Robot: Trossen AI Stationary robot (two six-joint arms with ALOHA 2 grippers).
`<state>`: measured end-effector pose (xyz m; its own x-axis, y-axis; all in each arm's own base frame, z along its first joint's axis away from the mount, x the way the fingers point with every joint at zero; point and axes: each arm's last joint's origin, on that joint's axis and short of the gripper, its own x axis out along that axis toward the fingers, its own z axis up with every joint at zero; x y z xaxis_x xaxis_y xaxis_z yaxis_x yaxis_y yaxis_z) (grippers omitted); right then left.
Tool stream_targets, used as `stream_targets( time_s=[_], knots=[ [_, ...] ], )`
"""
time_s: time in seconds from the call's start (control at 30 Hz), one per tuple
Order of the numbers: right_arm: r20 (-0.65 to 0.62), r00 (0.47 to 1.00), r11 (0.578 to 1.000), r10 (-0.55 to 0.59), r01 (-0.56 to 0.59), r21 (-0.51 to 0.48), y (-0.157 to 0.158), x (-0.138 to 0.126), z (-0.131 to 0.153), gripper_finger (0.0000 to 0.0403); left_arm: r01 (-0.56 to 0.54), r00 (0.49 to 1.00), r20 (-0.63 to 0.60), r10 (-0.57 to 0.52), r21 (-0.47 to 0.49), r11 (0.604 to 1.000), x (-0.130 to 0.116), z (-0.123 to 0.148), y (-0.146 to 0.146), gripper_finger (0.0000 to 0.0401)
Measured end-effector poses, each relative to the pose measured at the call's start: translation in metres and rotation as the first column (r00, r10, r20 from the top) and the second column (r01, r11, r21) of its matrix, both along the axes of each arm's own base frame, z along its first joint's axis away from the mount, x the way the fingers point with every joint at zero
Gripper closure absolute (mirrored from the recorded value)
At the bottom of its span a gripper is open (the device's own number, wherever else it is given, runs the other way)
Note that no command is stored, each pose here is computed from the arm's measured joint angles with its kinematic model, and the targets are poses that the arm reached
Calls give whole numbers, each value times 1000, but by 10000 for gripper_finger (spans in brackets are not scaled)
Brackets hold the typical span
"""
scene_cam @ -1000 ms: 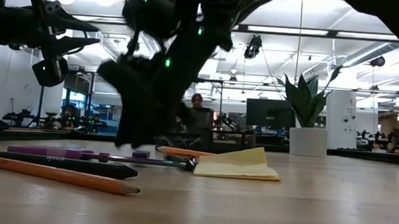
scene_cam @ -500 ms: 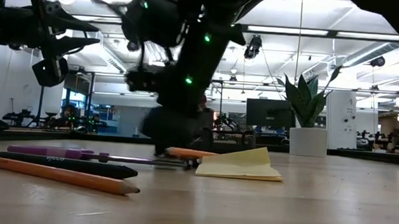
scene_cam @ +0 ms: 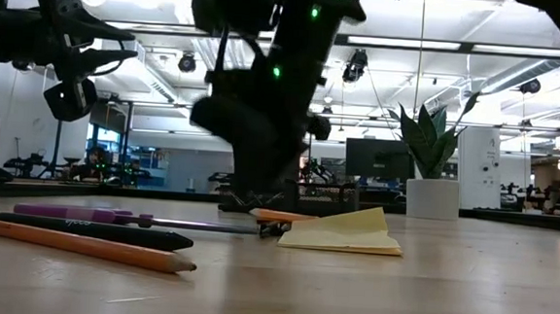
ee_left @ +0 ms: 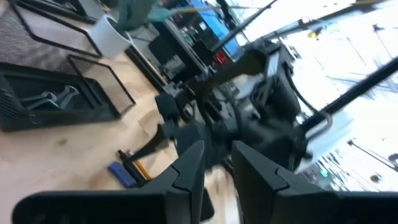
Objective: Pick and place office supplies into organizer
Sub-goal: Put the blue eraser into the desk organizer
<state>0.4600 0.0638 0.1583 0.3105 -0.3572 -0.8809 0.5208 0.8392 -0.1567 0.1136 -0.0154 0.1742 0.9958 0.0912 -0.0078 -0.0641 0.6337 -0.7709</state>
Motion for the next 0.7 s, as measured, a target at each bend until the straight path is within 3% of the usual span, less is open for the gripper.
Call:
stream_targets(
  time_s=[0.07,0.23,0.37,0.47,0.57,0.63,0.7],
  knots=[
    [47,998,999,-33,33,-1,-1,0,11,245,25,1000,-1,-25,0,1000,0,0,-1,335],
    [219,963,970,-160,194,-144,0,-12,54,241,39,999,0,-39,0,999,0,0,-1,335],
    [196,967,978,-161,184,-103,-6,-23,72,241,52,999,-2,-52,0,999,0,0,-1,335],
    [52,995,990,-83,88,-108,-8,-30,61,241,66,998,-15,-66,2,998,0,-1,-2,335],
    [-112,986,975,123,-141,-170,-3,-37,48,243,67,996,-63,-66,7,998,0,-6,-2,335],
    [-242,925,918,294,-344,-199,-1,-40,40,243,67,994,-83,-66,9,998,0,-8,-2,335],
    [-334,836,830,435,-516,-211,0,-40,31,243,68,994,-91,-66,10,998,0,-9,-2,335]
  ],
)
